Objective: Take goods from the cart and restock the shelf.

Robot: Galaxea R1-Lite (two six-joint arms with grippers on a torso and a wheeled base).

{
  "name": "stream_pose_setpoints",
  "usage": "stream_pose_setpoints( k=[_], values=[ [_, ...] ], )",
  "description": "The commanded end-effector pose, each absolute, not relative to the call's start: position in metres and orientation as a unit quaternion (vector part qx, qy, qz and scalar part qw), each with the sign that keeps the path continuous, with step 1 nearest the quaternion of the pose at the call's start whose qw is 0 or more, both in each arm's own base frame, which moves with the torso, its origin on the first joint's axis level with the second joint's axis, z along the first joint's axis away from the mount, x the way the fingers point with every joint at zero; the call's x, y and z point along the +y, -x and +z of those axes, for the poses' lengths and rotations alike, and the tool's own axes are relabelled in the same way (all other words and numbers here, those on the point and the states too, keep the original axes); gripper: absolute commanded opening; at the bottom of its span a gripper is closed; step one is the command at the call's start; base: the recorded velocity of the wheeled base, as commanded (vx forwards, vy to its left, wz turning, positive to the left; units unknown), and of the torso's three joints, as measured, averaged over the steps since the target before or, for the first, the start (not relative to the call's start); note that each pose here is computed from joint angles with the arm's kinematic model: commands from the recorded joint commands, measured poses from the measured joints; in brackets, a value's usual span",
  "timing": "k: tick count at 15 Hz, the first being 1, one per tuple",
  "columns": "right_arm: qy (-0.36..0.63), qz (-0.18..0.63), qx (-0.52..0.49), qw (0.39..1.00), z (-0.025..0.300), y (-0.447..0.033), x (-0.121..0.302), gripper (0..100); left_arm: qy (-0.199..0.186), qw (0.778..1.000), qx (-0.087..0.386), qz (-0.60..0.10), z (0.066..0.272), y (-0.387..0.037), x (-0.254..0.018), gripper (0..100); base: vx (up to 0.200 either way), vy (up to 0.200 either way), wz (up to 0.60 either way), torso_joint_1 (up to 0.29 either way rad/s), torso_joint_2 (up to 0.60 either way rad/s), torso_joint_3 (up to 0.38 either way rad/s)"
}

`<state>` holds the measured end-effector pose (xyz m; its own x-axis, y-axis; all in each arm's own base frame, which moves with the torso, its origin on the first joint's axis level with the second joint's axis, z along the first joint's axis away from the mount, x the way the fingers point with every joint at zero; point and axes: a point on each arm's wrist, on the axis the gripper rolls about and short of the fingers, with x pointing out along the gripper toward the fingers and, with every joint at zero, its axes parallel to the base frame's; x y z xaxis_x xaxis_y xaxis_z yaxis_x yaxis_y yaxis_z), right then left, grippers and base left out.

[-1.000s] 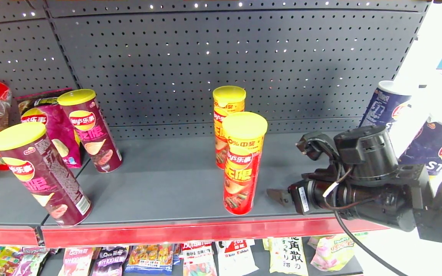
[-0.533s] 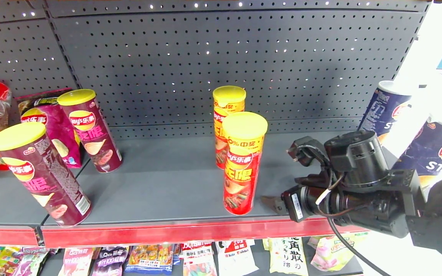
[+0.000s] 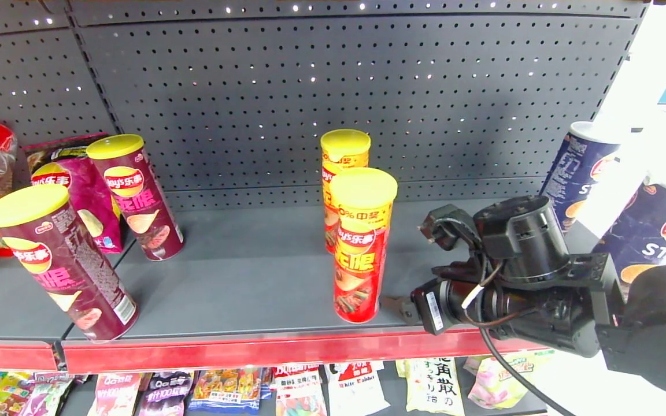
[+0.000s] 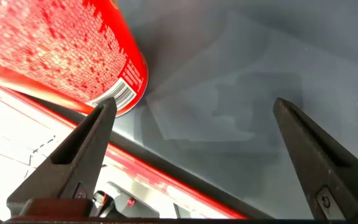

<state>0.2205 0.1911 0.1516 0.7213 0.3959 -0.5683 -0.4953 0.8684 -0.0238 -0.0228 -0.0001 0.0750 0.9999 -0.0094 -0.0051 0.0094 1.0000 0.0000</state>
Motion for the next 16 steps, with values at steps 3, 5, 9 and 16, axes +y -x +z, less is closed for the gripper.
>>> stream_pose_setpoints(
  k=[3,5,9,16],
  values=[
    [0.089,0.242,0.287,0.923,0.150,-0.223,0.194,100,0.000,1.000,0.002,-0.005,0.075,0.023,0.000,100,0.000,0.000,0.00,0.000,0.00,0.000],
    [0.089,0.242,0.287,0.923,0.150,-0.223,0.194,100,0.000,1.000,0.002,-0.005,0.075,0.023,0.000,100,0.000,0.000,0.00,0.000,0.00,0.000],
    [0.090,0.242,0.286,0.923,0.149,-0.226,0.197,100,0.000,1.000,0.002,-0.005,0.075,0.023,0.000,100,0.000,0.000,0.00,0.000,0.00,0.000],
    [0.083,0.259,0.250,0.929,0.161,-0.208,0.181,100,0.000,1.000,0.002,-0.005,0.075,0.023,0.000,100,0.000,0.000,0.00,0.000,0.00,0.000]
  ],
)
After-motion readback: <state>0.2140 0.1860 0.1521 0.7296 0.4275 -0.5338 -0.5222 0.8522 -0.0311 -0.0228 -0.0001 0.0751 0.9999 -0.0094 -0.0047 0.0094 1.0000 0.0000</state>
